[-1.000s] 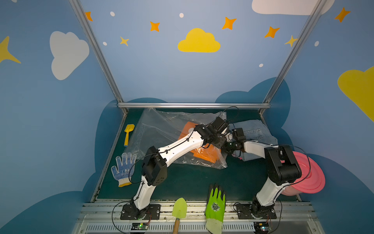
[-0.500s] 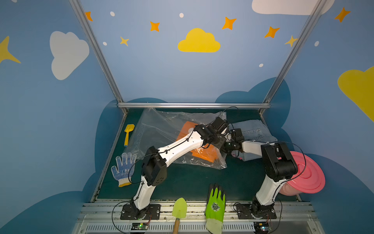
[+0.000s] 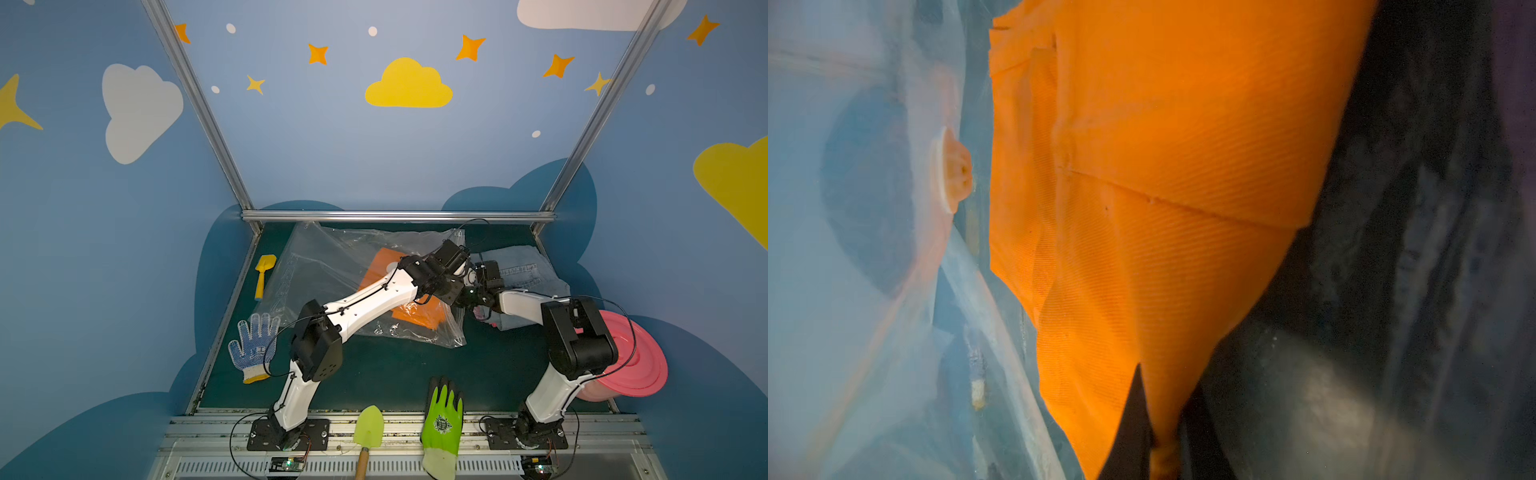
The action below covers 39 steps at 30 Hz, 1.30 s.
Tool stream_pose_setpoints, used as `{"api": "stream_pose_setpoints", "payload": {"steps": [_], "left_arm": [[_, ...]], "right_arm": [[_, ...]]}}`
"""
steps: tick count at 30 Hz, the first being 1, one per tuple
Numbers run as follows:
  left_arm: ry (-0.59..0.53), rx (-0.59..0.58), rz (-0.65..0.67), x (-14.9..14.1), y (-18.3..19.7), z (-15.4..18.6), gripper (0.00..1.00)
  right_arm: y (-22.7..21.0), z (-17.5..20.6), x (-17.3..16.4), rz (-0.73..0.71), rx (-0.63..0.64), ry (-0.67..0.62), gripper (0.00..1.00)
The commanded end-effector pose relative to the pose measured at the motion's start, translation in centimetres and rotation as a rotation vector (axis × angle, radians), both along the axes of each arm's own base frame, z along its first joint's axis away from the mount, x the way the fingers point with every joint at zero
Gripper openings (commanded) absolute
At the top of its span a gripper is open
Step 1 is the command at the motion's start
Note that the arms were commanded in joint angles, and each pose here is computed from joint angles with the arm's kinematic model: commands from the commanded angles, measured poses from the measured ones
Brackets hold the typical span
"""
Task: Take the trousers out of the vacuum bag
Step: Take out the trousers from the vacuum bag.
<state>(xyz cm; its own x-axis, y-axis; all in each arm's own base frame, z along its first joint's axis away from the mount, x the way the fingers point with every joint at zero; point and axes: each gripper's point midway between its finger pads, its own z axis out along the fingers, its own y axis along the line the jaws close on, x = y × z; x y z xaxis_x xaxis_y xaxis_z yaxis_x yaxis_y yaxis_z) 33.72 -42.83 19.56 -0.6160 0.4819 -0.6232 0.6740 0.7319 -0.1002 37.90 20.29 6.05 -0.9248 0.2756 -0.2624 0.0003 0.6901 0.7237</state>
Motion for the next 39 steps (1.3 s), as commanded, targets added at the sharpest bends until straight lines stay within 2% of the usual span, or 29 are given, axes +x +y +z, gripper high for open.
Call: {"api": "stream_pose_setpoints", "payload": {"steps": [1, 4, 6, 15, 19, 20, 21, 23, 26, 29, 33, 35, 36, 37, 38, 39], "left_arm": [[-0.027, -0.027, -0.008, -0.5, 0.3, 2.1, 0.05], [-0.029, -0.020, -0.007, -0.5, 0.4, 2.0, 0.05], [-0.028, -0.020, -0.004, -0.5, 0.5, 2.0, 0.05], [-0.029, -0.026, -0.002, -0.6, 0.6, 2.1, 0.05], [-0.033, -0.027, -0.002, -0.7, 0.7, 2.3, 0.05], [-0.034, -0.027, -0.001, -0.7, 0.7, 2.4, 0.05], [-0.035, -0.026, 0.000, -0.7, 0.8, 2.4, 0.05], [-0.039, -0.024, 0.002, -0.6, 0.9, 2.4, 0.05], [-0.041, -0.025, 0.006, -0.6, 1.0, 2.4, 0.05], [-0.038, -0.023, 0.008, -0.6, 1.0, 2.2, 0.05], [-0.041, -0.021, 0.011, -0.6, 1.1, 2.2, 0.05], [-0.043, -0.020, 0.014, -0.5, 1.2, 2.2, 0.05], [-0.045, -0.021, 0.013, -0.5, 1.2, 2.2, 0.05], [-0.046, -0.022, 0.014, -0.5, 1.2, 2.3, 0.05], [-0.045, -0.023, 0.013, -0.4, 1.2, 2.3, 0.05], [-0.046, -0.024, 0.014, -0.4, 1.2, 2.3, 0.05]], "right_arm": [[0.8, 0.1, 0.4, 0.012, 0.049, -0.032, 0.17], [0.9, -1.2, 0.2, 0.005, 0.058, -0.011, 0.42], [0.8, -2.0, 0.1, -0.005, 0.051, 0.001, 0.53], [0.7, -4.3, -0.4, -0.031, 0.034, 0.036, 0.68], [1.3, -5.2, -0.3, -0.036, 0.036, 0.037, 0.67], [1.5, -5.4, -0.2, -0.036, 0.038, 0.036, 0.66], [1.7, -5.4, -0.1, -0.036, 0.044, 0.031, 0.60], [2.1, -5.4, 0.1, -0.035, 0.054, 0.025, 0.39], [2.4, -4.4, 0.7, -0.024, 0.076, 0.002, 0.02], [2.6, -1.6, 1.1, -0.004, 0.092, -0.046, 0.00], [2.6, 4.0, 1.0, 0.011, 0.106, -0.171, 0.00], [2.6, 5.3, 0.7, -0.011, 0.105, -0.222, 0.00], [2.8, 4.9, 0.6, -0.020, 0.100, -0.220, 0.10], [3.0, 3.9, 0.6, -0.023, 0.091, -0.214, 0.26], [3.2, 2.7, 0.7, -0.015, 0.086, -0.193, 0.37], [3.6, 1.4, 0.7, -0.001, 0.099, -0.163, 0.44]]}}
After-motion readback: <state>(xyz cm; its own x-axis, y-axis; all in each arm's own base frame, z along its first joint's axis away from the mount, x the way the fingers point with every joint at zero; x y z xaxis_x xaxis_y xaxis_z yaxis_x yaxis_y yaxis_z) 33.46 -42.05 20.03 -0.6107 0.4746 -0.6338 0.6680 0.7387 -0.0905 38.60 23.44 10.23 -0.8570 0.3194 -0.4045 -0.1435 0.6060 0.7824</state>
